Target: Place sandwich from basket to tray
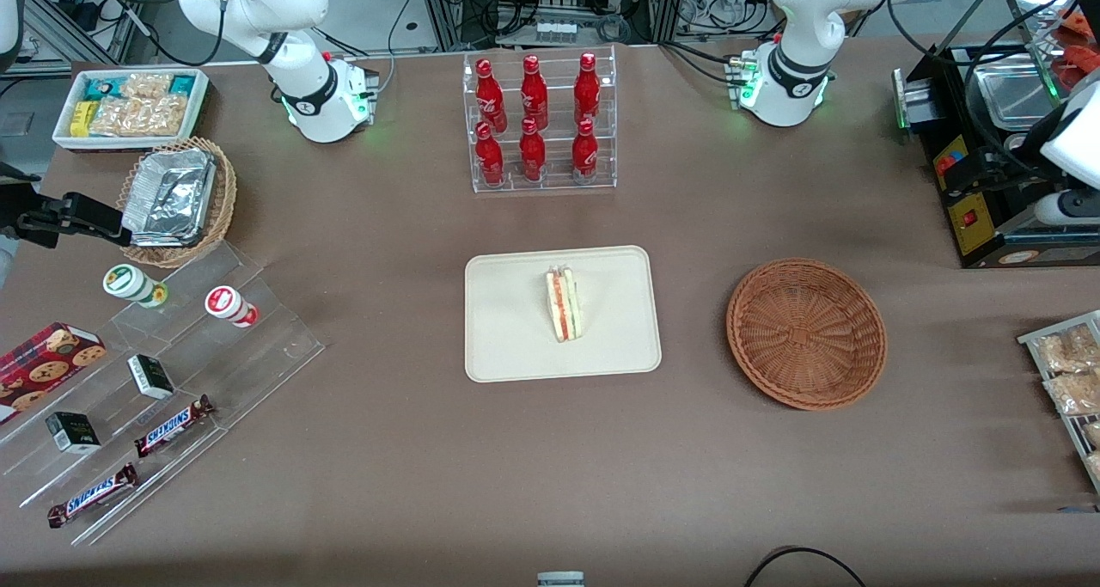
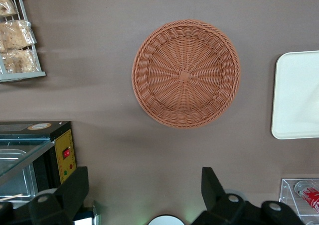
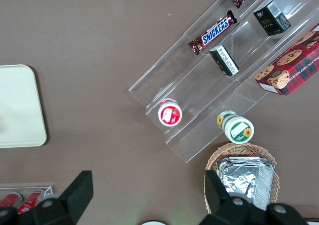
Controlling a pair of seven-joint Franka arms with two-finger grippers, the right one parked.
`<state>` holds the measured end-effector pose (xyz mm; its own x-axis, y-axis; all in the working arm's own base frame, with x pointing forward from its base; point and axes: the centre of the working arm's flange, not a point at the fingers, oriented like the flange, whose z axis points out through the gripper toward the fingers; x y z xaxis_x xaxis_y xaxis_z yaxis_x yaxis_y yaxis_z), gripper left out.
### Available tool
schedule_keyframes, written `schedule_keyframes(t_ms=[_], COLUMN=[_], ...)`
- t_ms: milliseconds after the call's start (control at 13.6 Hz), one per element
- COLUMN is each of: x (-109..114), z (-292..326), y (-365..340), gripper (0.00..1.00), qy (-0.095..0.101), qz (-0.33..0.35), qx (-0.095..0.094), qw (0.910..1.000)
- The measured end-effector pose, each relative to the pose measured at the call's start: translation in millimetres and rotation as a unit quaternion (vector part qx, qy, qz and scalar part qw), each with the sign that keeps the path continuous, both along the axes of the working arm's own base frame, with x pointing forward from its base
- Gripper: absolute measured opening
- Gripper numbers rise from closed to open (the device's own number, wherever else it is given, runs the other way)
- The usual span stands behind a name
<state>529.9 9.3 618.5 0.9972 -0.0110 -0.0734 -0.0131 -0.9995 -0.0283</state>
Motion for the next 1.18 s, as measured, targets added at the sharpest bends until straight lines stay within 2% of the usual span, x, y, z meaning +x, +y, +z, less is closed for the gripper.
schedule_keyframes(t_ms=[148, 295, 443, 664, 885, 1180], x=[7.9, 20.9, 31.2, 41.0, 42.0, 42.0], z=[-0.3, -0.4, 0.0, 2.3, 4.7, 6.1], y=[-2.0, -11.4, -17.7, -19.9, -15.2, -14.1], gripper=[1.0, 1.0, 1.0, 1.0, 1.0, 1.0], qy=[-0.004, -0.009, -0.012, -0.019, -0.021, -0.022], qz=[-0.001, -0.005, -0.009, -0.011, -0.01, -0.01], qx=[-0.004, -0.028, -0.039, -0.039, -0.021, -0.017], qw=[1.0, 0.9996, 0.9991, 0.999, 0.9995, 0.9996])
